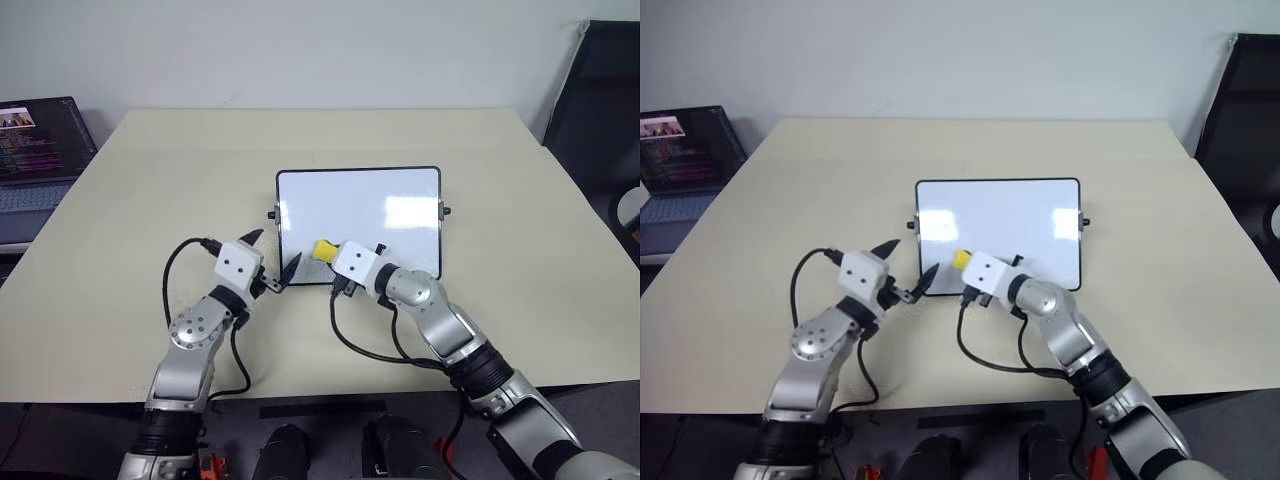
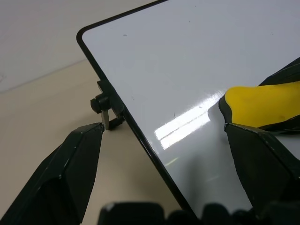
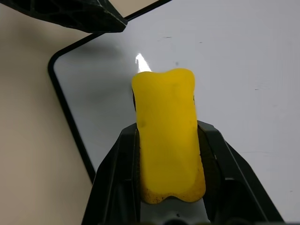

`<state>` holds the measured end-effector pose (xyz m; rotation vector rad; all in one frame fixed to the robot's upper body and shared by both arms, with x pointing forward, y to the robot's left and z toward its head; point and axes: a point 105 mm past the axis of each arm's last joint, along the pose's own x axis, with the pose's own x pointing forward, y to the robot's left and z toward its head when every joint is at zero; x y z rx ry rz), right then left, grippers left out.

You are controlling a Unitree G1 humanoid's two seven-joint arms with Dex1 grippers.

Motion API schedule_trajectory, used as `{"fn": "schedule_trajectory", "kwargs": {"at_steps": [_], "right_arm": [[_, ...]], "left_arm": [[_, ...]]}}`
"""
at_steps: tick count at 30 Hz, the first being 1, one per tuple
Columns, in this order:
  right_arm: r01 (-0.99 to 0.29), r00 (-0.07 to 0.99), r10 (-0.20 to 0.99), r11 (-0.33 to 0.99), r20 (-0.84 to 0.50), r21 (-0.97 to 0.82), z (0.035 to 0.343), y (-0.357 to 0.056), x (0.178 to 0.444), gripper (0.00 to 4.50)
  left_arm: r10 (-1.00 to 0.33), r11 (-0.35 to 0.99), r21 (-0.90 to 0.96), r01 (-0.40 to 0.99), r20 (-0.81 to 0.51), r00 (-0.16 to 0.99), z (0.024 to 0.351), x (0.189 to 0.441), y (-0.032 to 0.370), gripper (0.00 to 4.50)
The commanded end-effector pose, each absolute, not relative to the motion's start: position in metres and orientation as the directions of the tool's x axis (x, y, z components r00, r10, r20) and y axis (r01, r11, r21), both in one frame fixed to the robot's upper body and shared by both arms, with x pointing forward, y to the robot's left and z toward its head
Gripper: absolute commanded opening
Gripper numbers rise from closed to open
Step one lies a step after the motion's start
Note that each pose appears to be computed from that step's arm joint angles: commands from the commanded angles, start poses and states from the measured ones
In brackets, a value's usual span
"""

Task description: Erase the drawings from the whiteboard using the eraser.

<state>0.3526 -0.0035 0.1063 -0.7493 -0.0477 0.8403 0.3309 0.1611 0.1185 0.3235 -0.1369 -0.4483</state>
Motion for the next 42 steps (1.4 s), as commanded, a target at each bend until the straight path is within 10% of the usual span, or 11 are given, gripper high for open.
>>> {"fn": "schedule_trajectory", "kwargs": {"at_steps": [1,22,42], "right_arm": [[-0.690,0.666,0.674,0.392,-0.321,-0.608,0.088,-0.012,0.348,1.23],[-0.623,0.753,0.650,0.654,-0.104,-0.429,0.148,-0.072,0.339,1.23],[-0.082,0.944,0.038,0.989,-0.328,-0.122,0.118,-0.247,0.312,1.23]], "left_arm": [[-0.450,0.848,0.363,0.386,0.107,0.887,0.135,0.327,0.162,4.50],[-0.677,0.729,0.246,0.639,0.120,0.726,0.136,0.310,0.120,4.50],[-0.991,0.122,0.206,0.971,-0.025,0.130,0.123,0.283,0.065,4.50]]}}
